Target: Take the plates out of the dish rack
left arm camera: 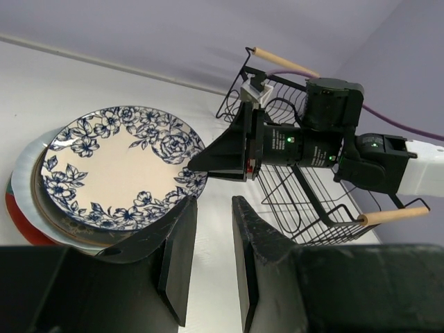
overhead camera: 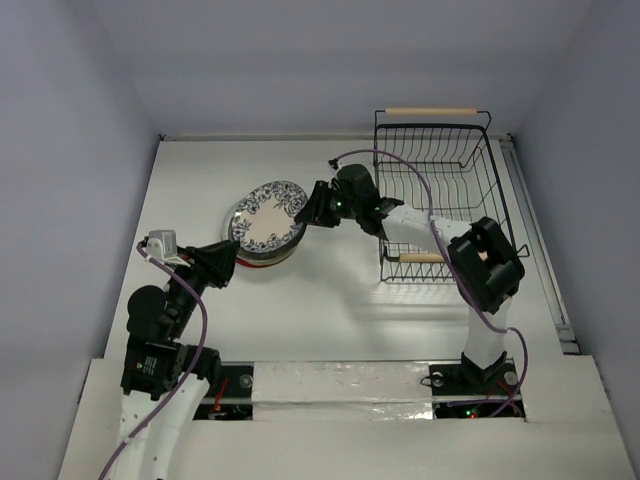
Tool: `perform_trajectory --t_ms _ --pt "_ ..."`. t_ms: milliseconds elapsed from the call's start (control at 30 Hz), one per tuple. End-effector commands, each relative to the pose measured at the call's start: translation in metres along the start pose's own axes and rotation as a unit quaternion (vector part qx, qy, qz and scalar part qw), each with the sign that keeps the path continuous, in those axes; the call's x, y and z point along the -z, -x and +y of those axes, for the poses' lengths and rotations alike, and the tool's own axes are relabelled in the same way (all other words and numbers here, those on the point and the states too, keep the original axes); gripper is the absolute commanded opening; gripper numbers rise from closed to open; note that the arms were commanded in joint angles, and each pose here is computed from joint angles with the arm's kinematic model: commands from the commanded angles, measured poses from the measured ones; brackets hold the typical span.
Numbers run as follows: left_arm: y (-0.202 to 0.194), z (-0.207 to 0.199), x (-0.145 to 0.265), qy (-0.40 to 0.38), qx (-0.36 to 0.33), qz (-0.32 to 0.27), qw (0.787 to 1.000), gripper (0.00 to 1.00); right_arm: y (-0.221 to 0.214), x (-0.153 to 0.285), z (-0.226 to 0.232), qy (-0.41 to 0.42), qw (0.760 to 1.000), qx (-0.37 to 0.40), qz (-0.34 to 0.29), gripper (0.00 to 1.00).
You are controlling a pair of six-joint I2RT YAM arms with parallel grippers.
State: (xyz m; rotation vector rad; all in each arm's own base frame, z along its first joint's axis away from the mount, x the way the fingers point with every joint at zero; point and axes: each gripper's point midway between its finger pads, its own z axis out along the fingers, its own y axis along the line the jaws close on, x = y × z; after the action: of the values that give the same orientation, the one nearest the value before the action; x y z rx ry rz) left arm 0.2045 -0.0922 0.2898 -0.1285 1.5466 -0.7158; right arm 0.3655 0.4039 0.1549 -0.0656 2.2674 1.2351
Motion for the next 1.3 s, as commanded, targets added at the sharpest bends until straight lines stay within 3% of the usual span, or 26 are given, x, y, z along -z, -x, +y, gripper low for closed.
perform_trajectory --t_ms 0,133,233,533,800,900,1000,1033,1200,1267 --pt "0.017 -0.012 -0.001 -0.022 -0.008 -0.026 0.999 0.24 0.012 -0.001 0.037 0.060 0.997 0.044 -0.013 0.39" --pt "0.017 -0.012 0.000 -0.023 -0.007 -0.026 0.999 0.24 0.006 0.000 0.029 0.049 0.998 0.050 -0.003 0.46" --pt "0.018 -0.013 0.000 -0.025 -0.008 -0.027 0.999 0.24 0.001 0.004 0.027 0.038 0.997 0.063 0.000 0.59" --pt "0.017 -0.012 0.000 -0.023 -0.008 -0.027 0.999 0.24 0.004 0.026 0.018 -0.021 0.995 0.098 -0.015 0.83" --pt "0.017 -0.012 0.000 -0.023 -0.008 -0.027 0.999 0.24 0.001 0.045 0.011 -0.041 0.992 0.113 -0.025 0.84" --pt "0.018 -0.012 0.000 -0.023 -0.008 -0.027 0.999 0.24 0.007 0.063 0.020 -0.035 0.991 0.121 -0.050 0.74" --pt "0.017 -0.012 0.000 -0.021 -0.008 -0.025 0.999 0.27 0.025 0.093 0.046 -0.012 0.986 0.133 -0.103 0.26" --pt "0.016 -0.011 0.000 -0.021 -0.008 -0.025 0.999 0.29 0.027 0.102 0.057 -0.003 0.984 0.138 -0.114 0.01" --pt "0.020 -0.013 0.001 -0.022 -0.011 -0.030 0.999 0.42 0.054 0.179 0.102 0.038 0.960 0.170 -0.218 0.00" --pt "0.023 -0.014 0.004 -0.023 -0.016 -0.034 0.999 0.54 0.066 0.227 0.122 0.051 0.942 0.182 -0.279 0.06"
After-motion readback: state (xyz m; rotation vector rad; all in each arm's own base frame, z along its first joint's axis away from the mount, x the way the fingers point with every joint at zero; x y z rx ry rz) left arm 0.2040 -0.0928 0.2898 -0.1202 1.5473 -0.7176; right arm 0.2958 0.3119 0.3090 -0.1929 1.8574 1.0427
